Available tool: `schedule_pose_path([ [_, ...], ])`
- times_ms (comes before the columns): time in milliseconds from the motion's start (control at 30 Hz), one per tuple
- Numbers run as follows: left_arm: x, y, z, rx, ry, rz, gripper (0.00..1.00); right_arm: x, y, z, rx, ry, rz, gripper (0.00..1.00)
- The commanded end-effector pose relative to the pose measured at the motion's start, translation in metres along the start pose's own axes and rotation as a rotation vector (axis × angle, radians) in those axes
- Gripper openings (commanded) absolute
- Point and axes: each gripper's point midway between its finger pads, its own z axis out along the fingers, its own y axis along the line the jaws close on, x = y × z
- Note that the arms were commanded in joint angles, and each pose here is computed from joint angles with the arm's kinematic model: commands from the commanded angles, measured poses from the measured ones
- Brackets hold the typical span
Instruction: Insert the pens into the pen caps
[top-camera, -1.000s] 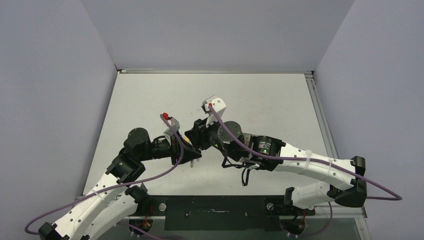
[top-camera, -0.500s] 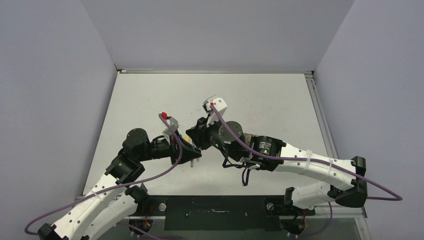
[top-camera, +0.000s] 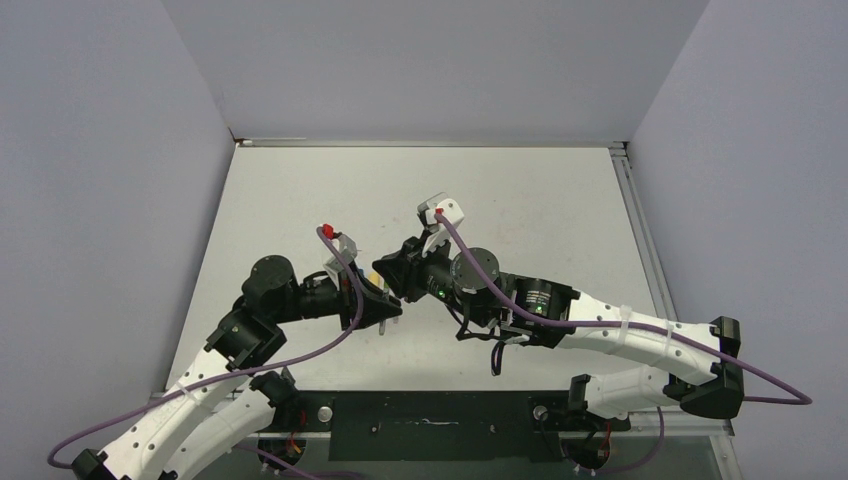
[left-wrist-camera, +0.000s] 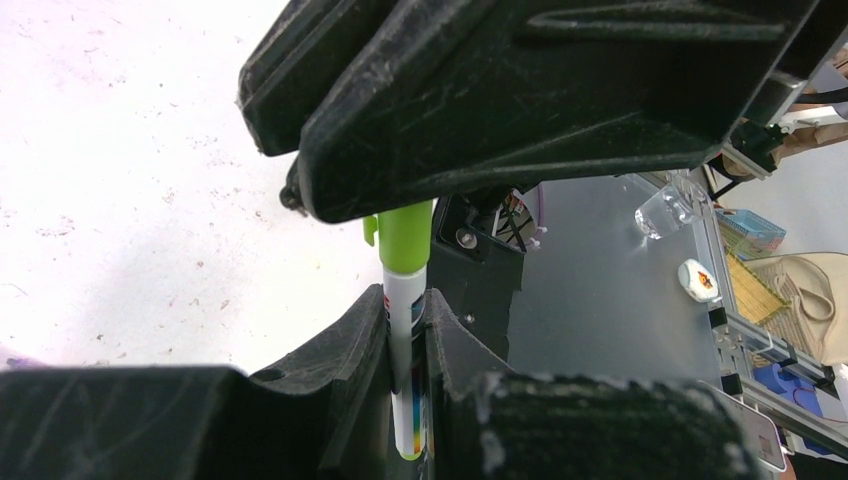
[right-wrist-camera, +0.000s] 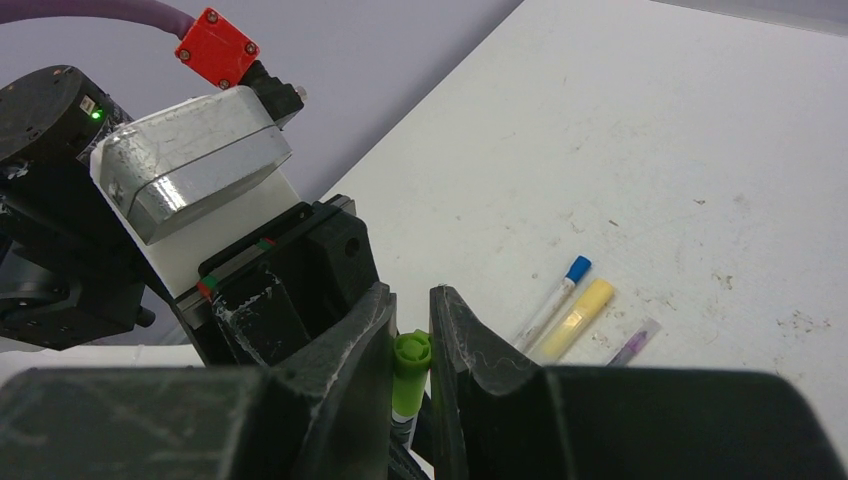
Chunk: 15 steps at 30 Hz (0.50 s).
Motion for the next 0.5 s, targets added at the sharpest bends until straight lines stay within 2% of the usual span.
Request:
schedule_pose_path([
  [0,-0.077,-0.012,-0.006,-0.046,-0.207,0.167,0.0,0.065,0.011,-0.015,-0.105,0.234,-0.05,0.05],
  [367,-0.103,-0.017,-0.006,-0.063,-0.217,0.231,0.0,0.108,0.012,-0.025,-0.177,0.374,-0.059,0.05],
  [467,-0.106,-0.018,-0.003,-0.053,-0.215,0.226,0.0,0.106,0.012,-0.026,-0.174,0.366,-0.055,0.05],
])
